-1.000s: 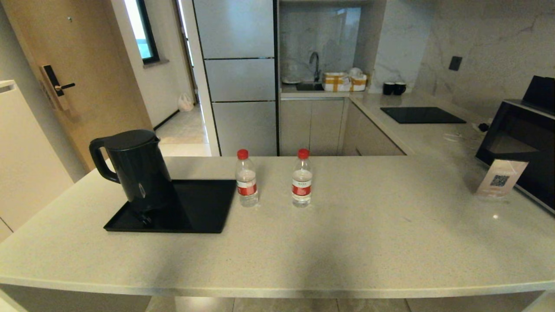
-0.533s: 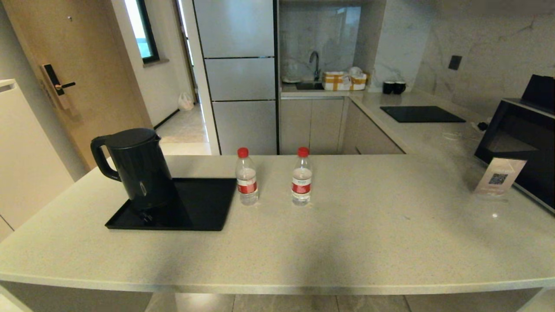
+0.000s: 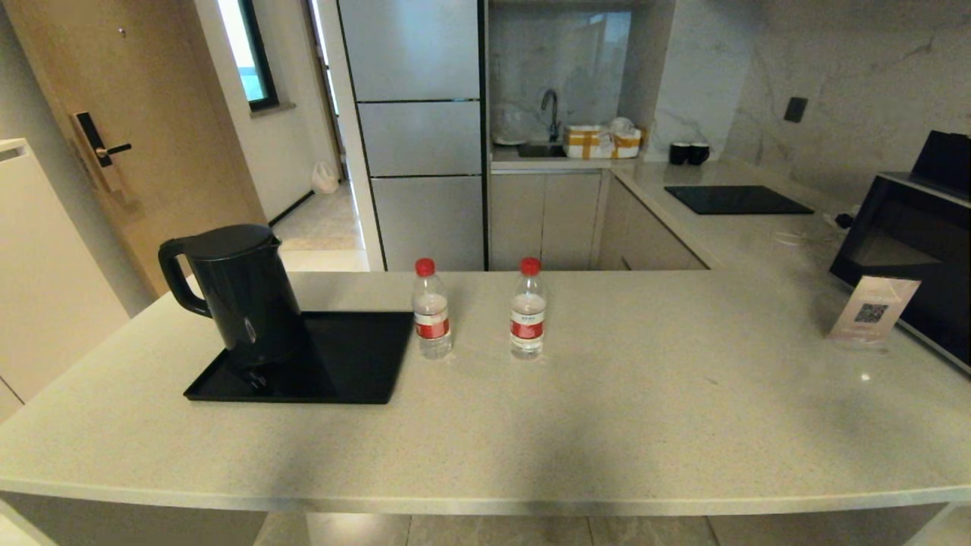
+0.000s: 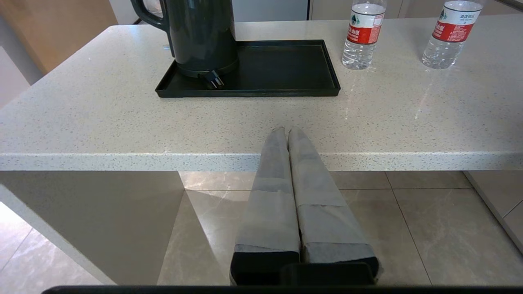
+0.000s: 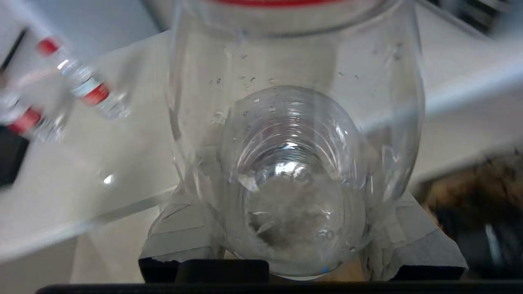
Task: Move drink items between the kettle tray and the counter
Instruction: Place it on the tray
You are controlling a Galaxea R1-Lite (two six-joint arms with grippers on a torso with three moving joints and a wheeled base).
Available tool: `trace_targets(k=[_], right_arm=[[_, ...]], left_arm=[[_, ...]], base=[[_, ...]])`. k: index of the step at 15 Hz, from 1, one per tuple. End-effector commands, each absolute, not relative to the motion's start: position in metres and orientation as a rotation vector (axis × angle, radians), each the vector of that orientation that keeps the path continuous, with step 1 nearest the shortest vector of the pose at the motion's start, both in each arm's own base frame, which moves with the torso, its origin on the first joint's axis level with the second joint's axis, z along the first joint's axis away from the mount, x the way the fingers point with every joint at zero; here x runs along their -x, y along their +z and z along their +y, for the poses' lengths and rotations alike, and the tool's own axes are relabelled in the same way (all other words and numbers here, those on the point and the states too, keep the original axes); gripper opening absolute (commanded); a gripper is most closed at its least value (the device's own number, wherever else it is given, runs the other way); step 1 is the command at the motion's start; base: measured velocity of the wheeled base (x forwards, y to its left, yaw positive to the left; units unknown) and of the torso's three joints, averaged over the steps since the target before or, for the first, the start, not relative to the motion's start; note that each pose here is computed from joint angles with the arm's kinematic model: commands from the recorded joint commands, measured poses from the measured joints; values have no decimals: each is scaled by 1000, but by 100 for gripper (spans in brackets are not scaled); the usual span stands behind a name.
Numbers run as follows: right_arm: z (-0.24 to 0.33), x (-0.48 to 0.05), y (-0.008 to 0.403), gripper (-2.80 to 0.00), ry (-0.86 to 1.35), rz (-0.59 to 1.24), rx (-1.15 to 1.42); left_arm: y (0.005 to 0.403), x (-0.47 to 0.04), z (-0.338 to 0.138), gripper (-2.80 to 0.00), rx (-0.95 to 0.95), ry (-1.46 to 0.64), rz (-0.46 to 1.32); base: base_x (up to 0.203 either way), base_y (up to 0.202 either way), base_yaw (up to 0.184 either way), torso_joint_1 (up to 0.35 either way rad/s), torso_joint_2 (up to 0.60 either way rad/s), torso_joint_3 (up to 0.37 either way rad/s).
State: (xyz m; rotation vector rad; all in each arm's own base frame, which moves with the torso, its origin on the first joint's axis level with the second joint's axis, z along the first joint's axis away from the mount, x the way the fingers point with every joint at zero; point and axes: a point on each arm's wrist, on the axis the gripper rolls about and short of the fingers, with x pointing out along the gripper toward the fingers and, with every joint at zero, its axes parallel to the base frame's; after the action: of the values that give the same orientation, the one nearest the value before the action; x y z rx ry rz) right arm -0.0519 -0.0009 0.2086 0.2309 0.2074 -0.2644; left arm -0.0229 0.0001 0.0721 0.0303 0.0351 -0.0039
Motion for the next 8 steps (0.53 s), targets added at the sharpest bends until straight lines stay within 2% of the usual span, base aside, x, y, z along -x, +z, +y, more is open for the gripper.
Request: trace_targets(k=[1,3,6,8], right_arm=[[1,71,215,-280,-263,165,-248],[4,74,214,-280,-134,204,-159],[2,71,201,-280,-38,199,-173],[-1,69,174,-280,23,190,-167]], left_arm=[[72,23,0,-280,-31,-4,35],[72,23,0,-280,-31,-4,33],[72,23,0,-280,-31,-4,34],[72,23,0,-280,-31,-4,32]], base=[[0,0,0,0,0,0],[0,0,0,0,0,0],[0,0,0,0,0,0],[0,0,0,0,0,0]])
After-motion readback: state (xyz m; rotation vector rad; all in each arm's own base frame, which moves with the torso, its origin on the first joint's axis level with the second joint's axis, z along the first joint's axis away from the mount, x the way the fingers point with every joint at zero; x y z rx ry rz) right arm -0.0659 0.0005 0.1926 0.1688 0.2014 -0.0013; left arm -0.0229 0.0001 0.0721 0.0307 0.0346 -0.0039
